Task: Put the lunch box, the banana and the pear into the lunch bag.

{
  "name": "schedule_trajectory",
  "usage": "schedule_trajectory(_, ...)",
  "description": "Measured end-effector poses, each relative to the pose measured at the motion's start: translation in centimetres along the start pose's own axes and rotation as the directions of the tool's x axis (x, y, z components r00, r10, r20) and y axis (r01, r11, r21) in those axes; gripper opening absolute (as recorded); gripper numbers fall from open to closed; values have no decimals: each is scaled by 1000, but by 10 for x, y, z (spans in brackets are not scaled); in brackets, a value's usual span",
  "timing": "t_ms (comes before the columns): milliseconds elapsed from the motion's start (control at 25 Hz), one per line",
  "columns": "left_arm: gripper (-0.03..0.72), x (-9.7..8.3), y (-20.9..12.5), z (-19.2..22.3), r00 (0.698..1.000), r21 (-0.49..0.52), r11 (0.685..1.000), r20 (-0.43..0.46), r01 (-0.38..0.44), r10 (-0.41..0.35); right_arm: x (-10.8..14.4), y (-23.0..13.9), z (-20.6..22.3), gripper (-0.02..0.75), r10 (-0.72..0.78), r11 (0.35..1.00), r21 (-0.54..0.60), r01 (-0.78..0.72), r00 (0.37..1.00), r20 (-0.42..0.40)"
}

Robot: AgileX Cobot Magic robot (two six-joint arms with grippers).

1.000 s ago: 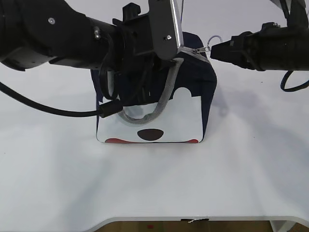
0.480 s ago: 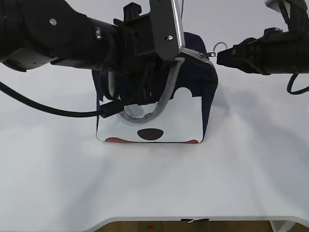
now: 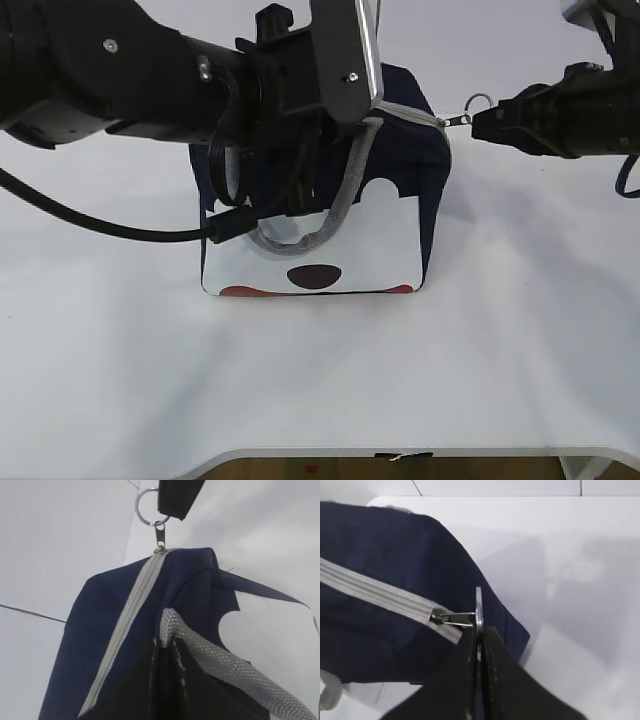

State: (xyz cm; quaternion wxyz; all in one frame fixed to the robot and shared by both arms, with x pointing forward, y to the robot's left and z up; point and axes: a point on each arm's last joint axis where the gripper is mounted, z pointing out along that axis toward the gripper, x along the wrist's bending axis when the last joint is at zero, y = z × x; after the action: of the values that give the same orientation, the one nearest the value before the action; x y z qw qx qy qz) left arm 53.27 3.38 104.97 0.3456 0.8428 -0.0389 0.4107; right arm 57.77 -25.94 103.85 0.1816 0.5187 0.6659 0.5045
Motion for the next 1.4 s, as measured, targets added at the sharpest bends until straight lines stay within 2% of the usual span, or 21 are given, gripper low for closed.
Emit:
schedule_trajectory(600,10,2,0,0,1000,-2,1000,-21,0,0,-13,-13,9,6,-41,996,82,34,995,86)
schedule_trajectory(1400,10,5,1,3,999,-5,1000,-47,3,-4,-35,-50,37,6,17,978,204,-41,993,119)
